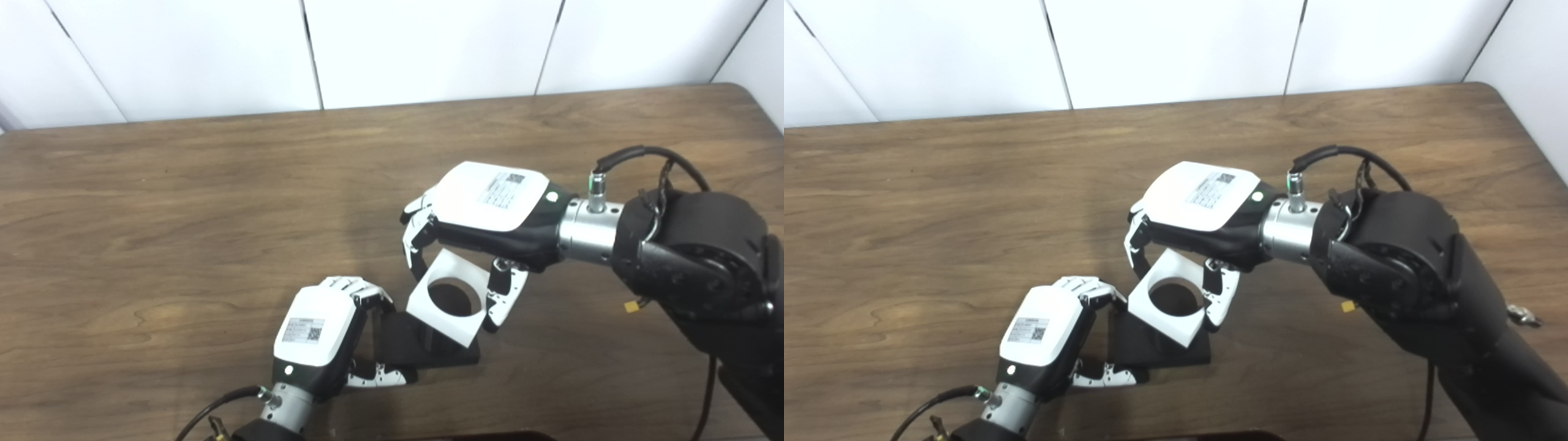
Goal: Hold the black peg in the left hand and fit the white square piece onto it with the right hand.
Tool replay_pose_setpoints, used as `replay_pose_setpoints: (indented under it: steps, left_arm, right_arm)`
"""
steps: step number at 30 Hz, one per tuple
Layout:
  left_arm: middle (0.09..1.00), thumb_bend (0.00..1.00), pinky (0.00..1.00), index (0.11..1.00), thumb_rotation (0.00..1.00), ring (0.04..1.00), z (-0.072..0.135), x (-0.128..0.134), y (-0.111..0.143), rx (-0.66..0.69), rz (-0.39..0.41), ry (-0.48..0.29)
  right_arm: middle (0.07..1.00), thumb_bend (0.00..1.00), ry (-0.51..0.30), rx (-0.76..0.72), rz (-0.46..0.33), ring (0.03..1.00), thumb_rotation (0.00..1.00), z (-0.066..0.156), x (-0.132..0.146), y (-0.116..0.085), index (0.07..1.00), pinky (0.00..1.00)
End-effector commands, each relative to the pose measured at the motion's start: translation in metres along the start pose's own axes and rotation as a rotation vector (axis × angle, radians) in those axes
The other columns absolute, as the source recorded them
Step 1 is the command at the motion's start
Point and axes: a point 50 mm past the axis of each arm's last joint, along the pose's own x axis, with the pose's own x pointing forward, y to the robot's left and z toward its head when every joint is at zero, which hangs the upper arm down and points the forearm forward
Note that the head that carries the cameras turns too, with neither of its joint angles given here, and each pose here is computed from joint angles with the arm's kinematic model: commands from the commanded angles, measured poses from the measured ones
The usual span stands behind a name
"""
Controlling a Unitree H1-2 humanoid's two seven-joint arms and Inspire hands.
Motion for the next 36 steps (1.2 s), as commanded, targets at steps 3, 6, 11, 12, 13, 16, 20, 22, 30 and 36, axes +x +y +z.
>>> replay_pose_setpoints:
  steps: [3,6,11,12,13,16,20,22,30,36]
  left_arm:
    - [0.697,0.52,0.79,0.485,0.05,0.772,0.004,0.002,-0.003,0.013,-0.013,0.003]
    - [0.697,0.52,0.79,0.485,0.05,0.773,0.005,0.002,-0.002,0.013,-0.015,0.002]
    - [0.697,0.52,0.79,0.485,0.05,0.774,0.007,0.001,-0.002,0.011,-0.014,0.001]
    - [0.697,0.52,0.79,0.485,0.05,0.774,0.007,0.001,-0.002,0.010,-0.014,0.002]
    - [0.698,0.52,0.79,0.485,0.05,0.774,0.007,0.001,-0.002,0.010,-0.015,0.002]
    - [0.699,0.52,0.79,0.485,0.05,0.775,0.008,0.002,-0.001,0.009,-0.014,0.004]
    - [0.698,0.52,0.79,0.485,0.05,0.775,0.009,0.002,-0.001,0.012,-0.012,0.006]
    - [0.698,0.52,0.79,0.485,0.05,0.773,0.009,0.002,-0.001,0.014,-0.009,0.004]
    - [0.698,0.52,0.79,0.485,0.05,0.774,0.010,0.003,0.000,0.009,-0.008,0.005]
    - [0.700,0.52,0.80,0.485,0.05,0.777,0.011,0.003,0.001,0.011,-0.011,0.007]
  right_arm:
    - [0.733,0.52,0.010,-0.033,-0.072,0.864,0.13,-0.004,-0.001,-0.008,0.482,0.86]
    - [0.735,0.52,0.011,-0.026,-0.079,0.864,0.13,-0.006,-0.001,-0.006,0.482,0.86]
    - [0.740,0.52,0.016,-0.027,-0.066,0.870,0.13,-0.007,0.001,-0.004,0.483,0.87]
    - [0.740,0.52,0.015,-0.028,-0.063,0.871,0.13,-0.007,0.001,-0.003,0.483,0.88]
    - [0.740,0.52,0.014,-0.031,-0.062,0.872,0.13,-0.007,0.001,-0.003,0.483,0.88]
    - [0.737,0.52,0.014,-0.029,-0.057,0.871,0.13,-0.007,0.002,-0.001,0.483,0.88]
    - [0.736,0.52,0.019,-0.018,-0.048,0.871,0.13,-0.008,0.005,0.002,0.483,0.87]
    - [0.734,0.52,0.019,-0.014,-0.047,0.870,0.13,-0.009,0.005,0.004,0.483,0.87]
    - [0.737,0.52,0.011,-0.010,-0.036,0.869,0.13,-0.009,0.008,0.008,0.483,0.86]
    - [0.737,0.52,0.002,-0.012,-0.037,0.863,0.13,-0.009,0.010,0.012,0.483,0.85]
